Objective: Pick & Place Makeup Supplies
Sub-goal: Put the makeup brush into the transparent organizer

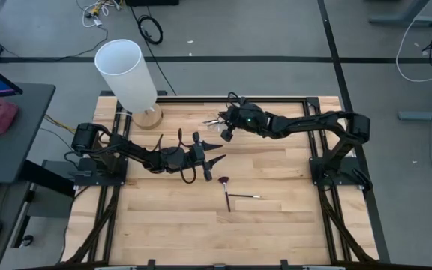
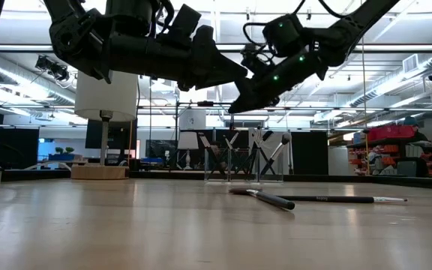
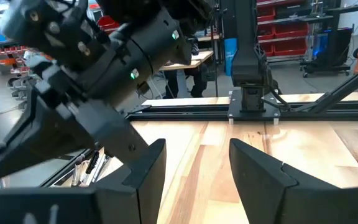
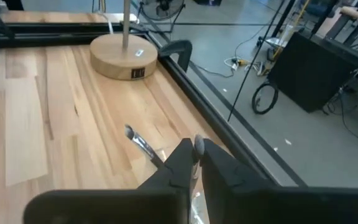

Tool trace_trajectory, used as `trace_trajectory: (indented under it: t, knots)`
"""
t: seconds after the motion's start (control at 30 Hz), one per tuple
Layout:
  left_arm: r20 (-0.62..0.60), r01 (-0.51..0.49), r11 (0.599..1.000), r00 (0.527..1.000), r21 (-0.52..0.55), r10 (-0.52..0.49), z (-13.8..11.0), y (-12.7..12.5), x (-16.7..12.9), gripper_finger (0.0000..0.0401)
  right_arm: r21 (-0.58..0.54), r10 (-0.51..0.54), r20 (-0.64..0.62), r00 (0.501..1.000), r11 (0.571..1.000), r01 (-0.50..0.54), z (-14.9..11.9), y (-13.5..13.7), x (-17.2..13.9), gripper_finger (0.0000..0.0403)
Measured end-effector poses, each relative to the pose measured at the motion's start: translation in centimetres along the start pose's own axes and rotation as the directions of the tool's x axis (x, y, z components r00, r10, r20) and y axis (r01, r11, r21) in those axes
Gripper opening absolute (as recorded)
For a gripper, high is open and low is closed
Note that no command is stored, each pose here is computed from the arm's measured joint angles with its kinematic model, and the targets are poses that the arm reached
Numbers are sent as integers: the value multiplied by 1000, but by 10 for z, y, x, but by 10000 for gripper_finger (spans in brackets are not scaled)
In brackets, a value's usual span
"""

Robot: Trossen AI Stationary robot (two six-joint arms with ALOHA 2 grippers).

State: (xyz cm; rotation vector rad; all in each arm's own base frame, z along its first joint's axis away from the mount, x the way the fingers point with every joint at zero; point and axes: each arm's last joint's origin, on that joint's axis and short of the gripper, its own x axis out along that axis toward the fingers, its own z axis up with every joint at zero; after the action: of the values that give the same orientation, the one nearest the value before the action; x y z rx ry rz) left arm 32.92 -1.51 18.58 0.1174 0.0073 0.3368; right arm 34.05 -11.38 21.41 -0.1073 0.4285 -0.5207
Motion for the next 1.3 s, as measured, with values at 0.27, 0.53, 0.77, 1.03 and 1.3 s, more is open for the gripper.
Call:
trace_trajectory:
  t: [0.27, 0.53, 0.77, 1.03, 1.3]
  knots:
    - [0, 0, 1000, 1000, 0, 0, 0, 0, 0, 181, -17, 4, -28, 1000, 1000, -5, -5, 1, 2, 60]
    - [0, 0, 1000, 1000, -5, 0, 0, 0, 0, 181, -52, 28, -13, 1000, 998, -29, -1, 10, -2, 99]
    - [2, 4, 1000, 1000, -6, -4, 0, 0, 0, 181, -121, 76, 46, 996, 990, -70, 16, 25, -22, 116]
    - [0, 0, 1000, 1000, -6, 0, 0, 0, 0, 181, -170, 171, 17, 985, 971, -166, 33, 40, -69, 114]
    - [0, 0, 1000, 1000, -6, 0, 0, 0, 0, 181, -105, 257, -44, 966, 960, -260, 41, 46, -121, 114]
